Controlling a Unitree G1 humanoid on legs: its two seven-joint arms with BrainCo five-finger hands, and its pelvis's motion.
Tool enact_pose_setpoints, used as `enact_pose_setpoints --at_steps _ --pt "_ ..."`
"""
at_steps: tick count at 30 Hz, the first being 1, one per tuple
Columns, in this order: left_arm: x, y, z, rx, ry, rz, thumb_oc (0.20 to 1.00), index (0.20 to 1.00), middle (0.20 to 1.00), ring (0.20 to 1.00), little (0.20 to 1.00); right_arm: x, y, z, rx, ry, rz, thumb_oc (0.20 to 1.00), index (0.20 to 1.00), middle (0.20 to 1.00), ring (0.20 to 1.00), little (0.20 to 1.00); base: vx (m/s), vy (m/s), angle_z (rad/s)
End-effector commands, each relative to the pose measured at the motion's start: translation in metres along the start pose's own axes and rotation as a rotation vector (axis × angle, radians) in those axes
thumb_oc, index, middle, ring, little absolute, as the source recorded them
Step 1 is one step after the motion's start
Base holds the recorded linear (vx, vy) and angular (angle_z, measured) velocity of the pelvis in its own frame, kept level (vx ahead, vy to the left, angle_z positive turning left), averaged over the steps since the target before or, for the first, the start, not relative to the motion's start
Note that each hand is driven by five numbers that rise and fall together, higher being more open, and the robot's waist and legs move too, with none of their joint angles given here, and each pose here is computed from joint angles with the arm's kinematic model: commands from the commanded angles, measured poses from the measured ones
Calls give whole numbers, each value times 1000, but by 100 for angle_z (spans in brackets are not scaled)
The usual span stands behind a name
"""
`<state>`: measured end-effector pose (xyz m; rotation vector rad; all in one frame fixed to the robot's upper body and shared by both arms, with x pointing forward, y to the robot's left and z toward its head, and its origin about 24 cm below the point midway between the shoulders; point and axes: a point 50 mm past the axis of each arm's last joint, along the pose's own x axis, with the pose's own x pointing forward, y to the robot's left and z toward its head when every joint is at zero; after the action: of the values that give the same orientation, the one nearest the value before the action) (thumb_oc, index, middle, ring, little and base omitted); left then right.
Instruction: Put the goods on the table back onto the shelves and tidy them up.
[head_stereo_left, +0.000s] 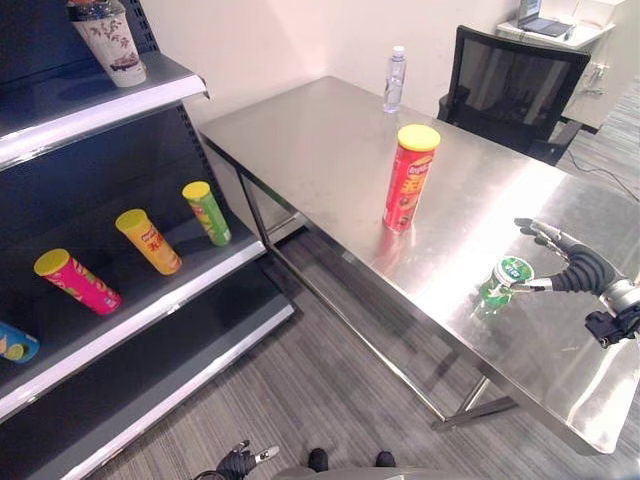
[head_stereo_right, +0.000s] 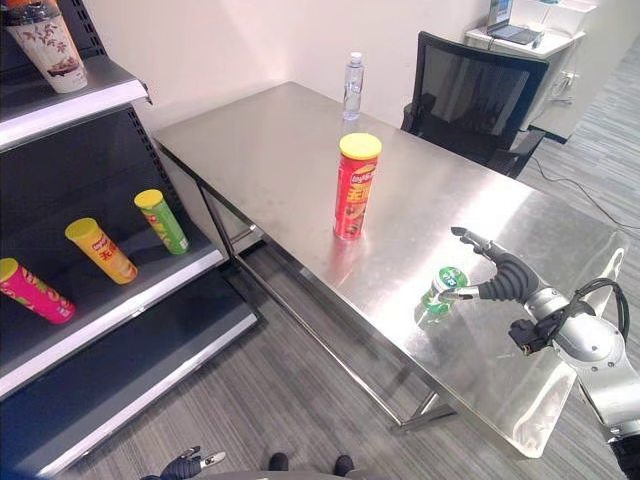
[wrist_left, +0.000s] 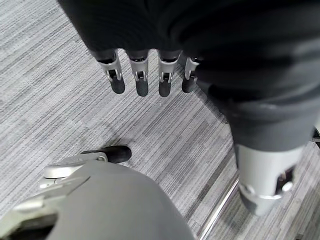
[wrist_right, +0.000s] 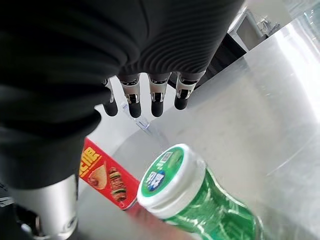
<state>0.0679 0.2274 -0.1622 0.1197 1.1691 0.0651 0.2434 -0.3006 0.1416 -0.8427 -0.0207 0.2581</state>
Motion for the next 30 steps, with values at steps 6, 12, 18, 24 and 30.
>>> enact_pose_setpoints --at_steps 6,12,18,24,30 --pt "5 14 30 57 -91 33 1000 1000 1000 1000 1000 9 -26 23 -188 -52 -2 1000 1000 1000 1000 1000 9 -7 9" --pt "5 11 32 54 -97 29 1000 1000 1000 1000 1000 11 -21 12 -203 4 39 1000 1000 1000 1000 1000 4 -3 2" --pt "5 11 35 59 -108 31 1000 1000 1000 1000 1000 20 -15 3 -222 41 60 1000 1000 1000 1000 1000 0 0 0" --pt "5 12 34 57 -100 40 1000 1000 1000 1000 1000 27 -6 -4 -190 58 56 1000 1000 1000 1000 1000 0 0 0" --pt "5 12 33 48 -97 47 1000 1000 1000 1000 1000 31 -2 -3 -191 50 51 1000 1000 1000 1000 1000 0 0 0"
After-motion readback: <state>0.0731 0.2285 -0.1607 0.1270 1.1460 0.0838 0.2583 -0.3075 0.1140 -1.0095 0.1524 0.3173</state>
